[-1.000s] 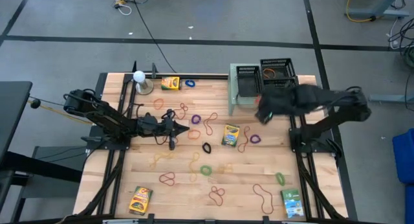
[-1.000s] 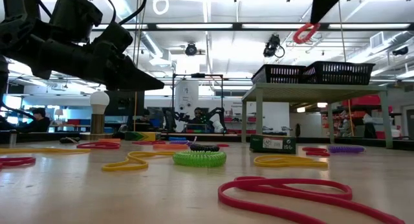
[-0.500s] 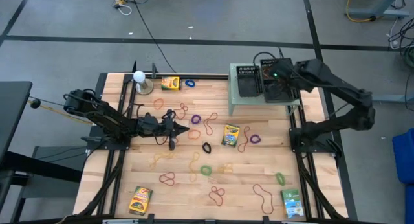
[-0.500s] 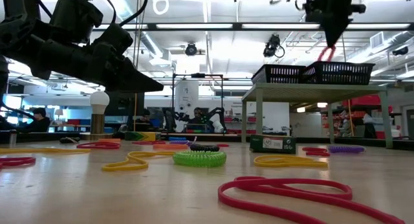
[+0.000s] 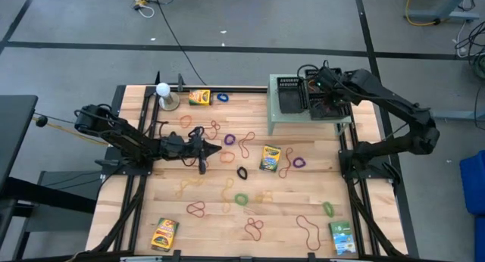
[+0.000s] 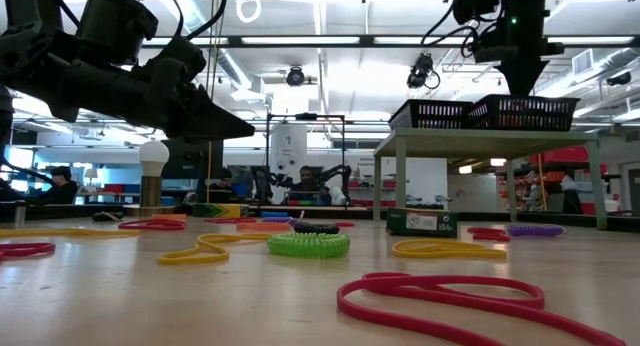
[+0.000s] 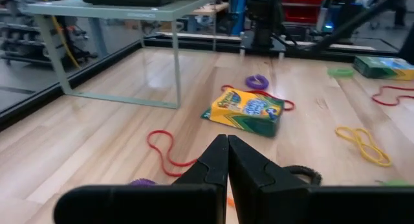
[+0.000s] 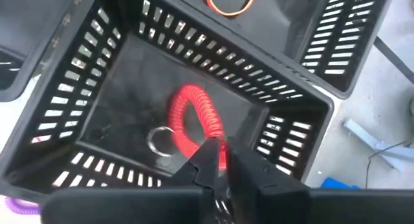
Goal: Pick & Place Office Desk Supplies
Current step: Put the orange spring keychain into the bottom right black bin on the shelf, then put the top left yellow crayon box into the left black bin on the shelf
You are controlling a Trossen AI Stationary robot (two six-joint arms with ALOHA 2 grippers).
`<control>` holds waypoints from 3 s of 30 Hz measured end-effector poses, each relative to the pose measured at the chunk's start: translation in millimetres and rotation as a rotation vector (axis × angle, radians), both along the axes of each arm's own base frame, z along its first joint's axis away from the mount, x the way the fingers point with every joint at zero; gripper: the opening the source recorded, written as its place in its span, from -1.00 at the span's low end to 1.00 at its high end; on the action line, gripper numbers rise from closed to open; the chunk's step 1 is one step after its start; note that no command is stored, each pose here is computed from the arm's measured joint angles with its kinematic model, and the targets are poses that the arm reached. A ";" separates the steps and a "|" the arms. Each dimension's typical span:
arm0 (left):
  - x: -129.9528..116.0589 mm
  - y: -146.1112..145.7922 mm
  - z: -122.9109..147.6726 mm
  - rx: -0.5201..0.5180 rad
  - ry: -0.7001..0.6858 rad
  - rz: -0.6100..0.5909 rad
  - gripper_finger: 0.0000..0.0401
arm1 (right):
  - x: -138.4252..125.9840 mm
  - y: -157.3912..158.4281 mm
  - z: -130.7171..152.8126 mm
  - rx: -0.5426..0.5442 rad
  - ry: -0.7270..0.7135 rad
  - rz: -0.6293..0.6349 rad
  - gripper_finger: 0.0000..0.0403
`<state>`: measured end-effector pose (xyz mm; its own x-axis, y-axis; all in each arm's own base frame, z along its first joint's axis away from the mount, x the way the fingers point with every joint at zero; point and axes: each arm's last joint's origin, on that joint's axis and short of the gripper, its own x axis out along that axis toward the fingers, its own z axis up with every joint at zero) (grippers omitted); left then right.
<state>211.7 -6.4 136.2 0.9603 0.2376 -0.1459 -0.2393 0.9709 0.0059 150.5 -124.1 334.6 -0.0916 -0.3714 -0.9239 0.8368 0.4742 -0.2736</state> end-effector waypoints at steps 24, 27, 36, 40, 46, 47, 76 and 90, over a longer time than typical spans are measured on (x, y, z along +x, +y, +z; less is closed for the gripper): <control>0.3 4.3 1.8 -0.107 -0.046 0.038 -0.94 | -2.3 20.5 39.7 -0.158 -0.099 0.084 -0.95; 0.3 4.1 1.6 -0.110 -0.045 0.037 -0.94 | -1.0 17.4 25.7 -0.125 -0.070 0.064 -0.95; 0.6 2.5 0.9 -0.134 -0.038 -0.015 -0.94 | -1.3 14.8 -6.1 -0.018 -0.033 0.028 -0.80; 0.6 2.3 0.8 -0.136 -0.037 -0.022 -0.94 | -1.3 14.8 -1.5 -0.026 -0.044 0.029 -0.59; 0.6 2.3 0.8 -0.142 -0.038 -0.022 -0.94 | -1.1 14.7 9.3 -0.049 -0.091 0.002 -0.22; 0.6 2.3 0.8 -0.145 -0.038 -0.022 -0.94 | -1.1 14.7 10.8 -0.052 -0.096 0.001 -0.17; 0.8 0.9 0.7 -0.154 -0.035 -0.069 -0.94 | -34.1 -17.5 13.2 0.248 -0.412 -0.313 0.48; 1.0 -0.4 0.7 -0.154 -0.030 -0.116 -0.94 | -14.3 12.0 53.6 -0.038 -0.370 0.114 0.30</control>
<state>212.7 -6.8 136.9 0.9844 0.1022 -0.1429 -0.1236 0.9809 -0.1502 136.3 -112.1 388.2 0.2895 -0.3946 -0.8720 0.8248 0.5652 0.0180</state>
